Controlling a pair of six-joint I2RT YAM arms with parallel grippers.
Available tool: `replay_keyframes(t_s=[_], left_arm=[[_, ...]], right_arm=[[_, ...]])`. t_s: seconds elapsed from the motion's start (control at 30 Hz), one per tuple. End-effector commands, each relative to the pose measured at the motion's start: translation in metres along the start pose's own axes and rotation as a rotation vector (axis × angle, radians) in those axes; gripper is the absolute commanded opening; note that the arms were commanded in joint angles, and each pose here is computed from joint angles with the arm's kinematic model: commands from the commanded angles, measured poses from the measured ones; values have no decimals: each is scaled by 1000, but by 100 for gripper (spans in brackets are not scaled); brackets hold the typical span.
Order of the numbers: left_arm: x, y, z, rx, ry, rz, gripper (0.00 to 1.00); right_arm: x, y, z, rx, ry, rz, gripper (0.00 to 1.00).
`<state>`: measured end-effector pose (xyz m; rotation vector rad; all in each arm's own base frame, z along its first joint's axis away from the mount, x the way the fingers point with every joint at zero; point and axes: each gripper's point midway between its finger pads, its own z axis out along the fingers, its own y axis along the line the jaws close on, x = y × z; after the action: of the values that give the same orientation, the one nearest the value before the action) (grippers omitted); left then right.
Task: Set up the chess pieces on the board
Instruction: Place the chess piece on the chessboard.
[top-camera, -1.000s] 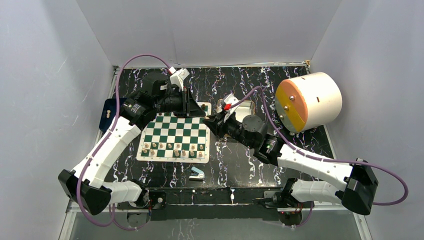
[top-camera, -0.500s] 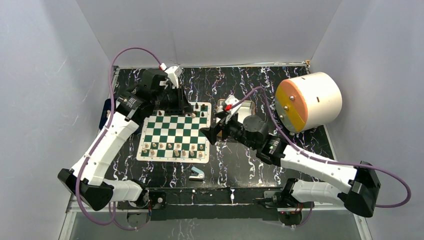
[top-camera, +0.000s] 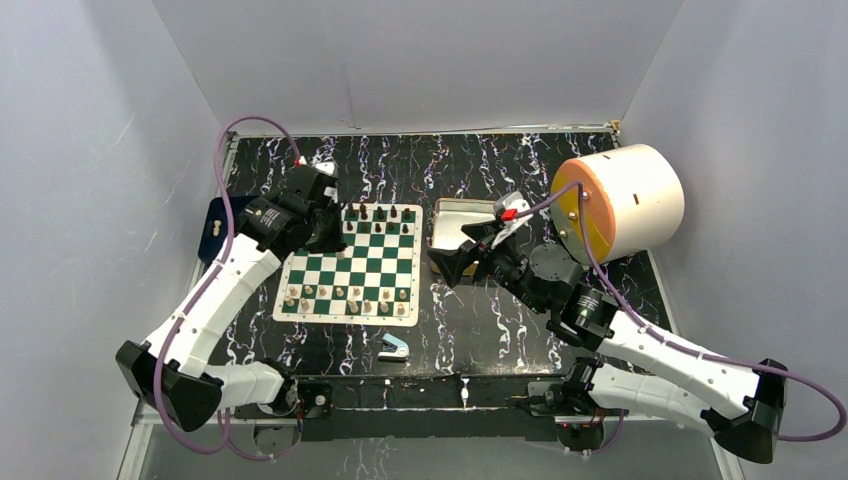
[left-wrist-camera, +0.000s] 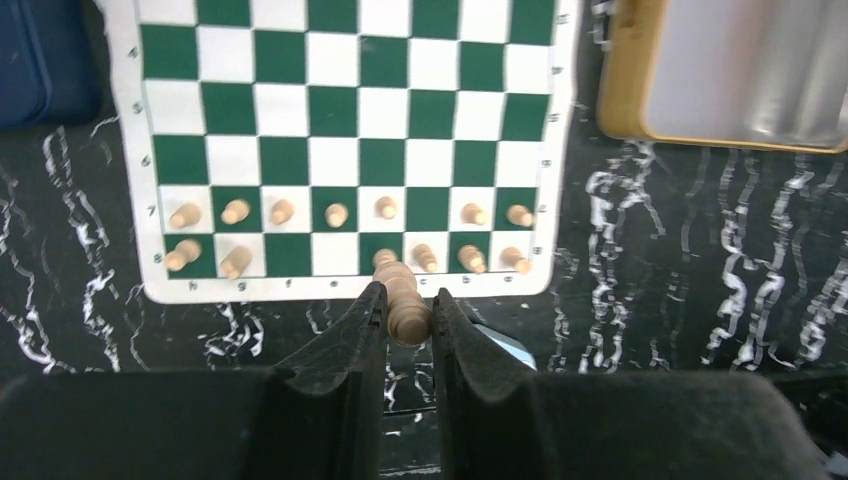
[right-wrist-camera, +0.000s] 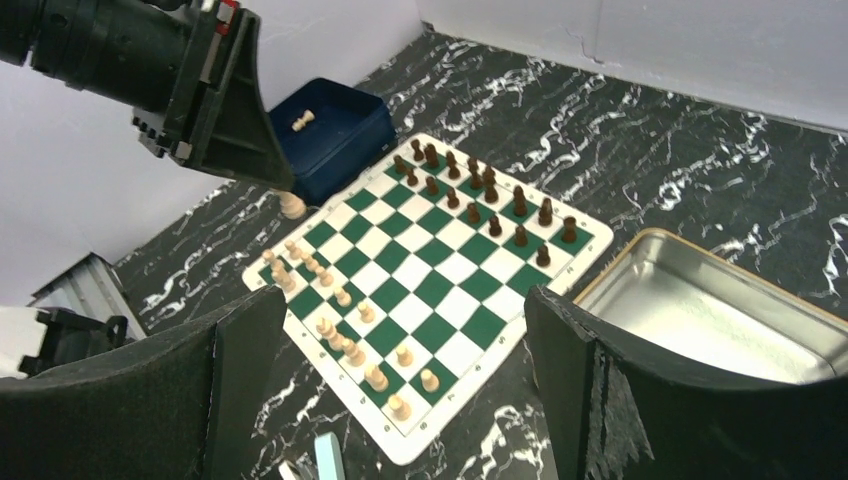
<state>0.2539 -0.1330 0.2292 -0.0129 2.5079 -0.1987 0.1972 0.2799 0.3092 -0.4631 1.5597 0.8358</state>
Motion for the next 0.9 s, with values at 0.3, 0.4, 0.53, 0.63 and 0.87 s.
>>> replay_keyframes(t_s=[0.3, 0.4, 0.53, 0.63, 0.87], left_arm=[[55, 53, 35, -144, -11, -172, 3], [62, 61, 46, -166, -39, -191, 5], [73, 70, 56, -193, -64, -223, 5], [78, 68, 62, -161, -91, -257, 5], [96, 59, 80, -100, -73, -325, 5]], right_arm=[[-13, -13, -11, 52, -61, -27, 99], [-13, -11, -11, 34, -60, -59, 99], [-14, -12, -13, 34, -75, -73, 99], [-15, -13, -15, 33, -83, -76, 99], [-16, -11, -14, 22, -89, -83, 99]])
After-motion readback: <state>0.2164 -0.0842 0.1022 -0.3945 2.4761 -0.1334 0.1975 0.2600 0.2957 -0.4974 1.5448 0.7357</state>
